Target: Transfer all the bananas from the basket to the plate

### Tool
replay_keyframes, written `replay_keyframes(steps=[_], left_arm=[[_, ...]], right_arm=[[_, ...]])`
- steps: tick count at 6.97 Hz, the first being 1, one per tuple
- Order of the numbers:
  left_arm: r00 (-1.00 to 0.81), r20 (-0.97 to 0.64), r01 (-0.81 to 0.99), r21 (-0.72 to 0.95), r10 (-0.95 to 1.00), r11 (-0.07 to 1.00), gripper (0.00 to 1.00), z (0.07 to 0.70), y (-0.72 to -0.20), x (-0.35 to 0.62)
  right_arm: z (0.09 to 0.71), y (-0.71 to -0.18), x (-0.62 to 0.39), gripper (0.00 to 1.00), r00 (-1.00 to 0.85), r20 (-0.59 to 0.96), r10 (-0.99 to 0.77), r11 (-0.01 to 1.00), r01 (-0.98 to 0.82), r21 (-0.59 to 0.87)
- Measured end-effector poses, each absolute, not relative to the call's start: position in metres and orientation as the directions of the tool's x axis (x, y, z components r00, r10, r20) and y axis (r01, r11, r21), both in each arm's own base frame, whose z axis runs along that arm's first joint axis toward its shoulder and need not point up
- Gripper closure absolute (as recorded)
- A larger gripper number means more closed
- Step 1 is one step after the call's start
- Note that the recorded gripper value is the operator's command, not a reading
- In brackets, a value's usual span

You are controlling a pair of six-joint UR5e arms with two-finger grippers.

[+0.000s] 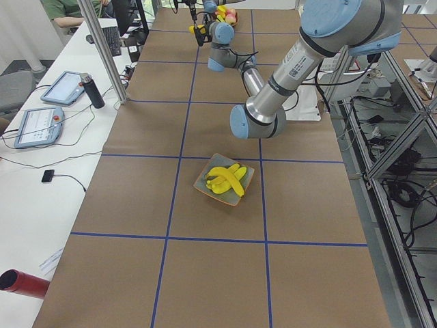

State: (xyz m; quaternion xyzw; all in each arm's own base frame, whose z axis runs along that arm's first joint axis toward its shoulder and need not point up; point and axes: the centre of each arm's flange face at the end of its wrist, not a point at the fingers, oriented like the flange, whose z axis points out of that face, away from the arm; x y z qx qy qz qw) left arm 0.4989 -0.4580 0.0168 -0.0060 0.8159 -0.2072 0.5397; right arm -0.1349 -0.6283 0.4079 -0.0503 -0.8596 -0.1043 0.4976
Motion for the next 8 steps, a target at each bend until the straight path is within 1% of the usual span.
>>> replay_keyframes(steps=[1,2,4,5,7,8], left_arm=[[-0.342,-0.919,0.252,-0.29,-0.195,0.923,1.0,0.034,-0.464,0.49],[-0.261,-0.953,0.289,-0.228,-0.153,0.93,1.0,0.051,-0.463,0.48],[-0.119,-0.989,0.344,-0.123,-0.086,0.931,1.0,0.083,-0.46,0.456],[-0.075,-0.995,0.358,-0.087,-0.064,0.93,1.0,0.105,-0.463,0.439],[0.026,-0.999,0.355,-0.02,-0.031,0.935,1.0,0.168,-0.48,0.38],[0.08,-0.997,0.352,0.011,-0.018,0.936,1.0,0.202,-0.492,0.347]], right_arm=[[0.41,-0.639,-0.103,0.03,-0.394,0.917,-0.06,0.98,0.151,0.13],[0.411,-0.649,-0.07,0.01,-0.293,0.951,-0.102,0.984,0.112,0.14],[0.408,-0.664,-0.027,0.01,-0.055,0.982,-0.182,0.979,0.079,0.186],[0.41,-0.667,-0.016,0.01,0.053,0.977,-0.207,0.976,0.082,0.203],[0.421,-0.674,0.0,0.01,0.35,0.906,-0.237,0.971,0.108,0.212],[0.428,-0.676,0.006,0.01,0.472,0.859,-0.199,0.98,0.09,0.177]])
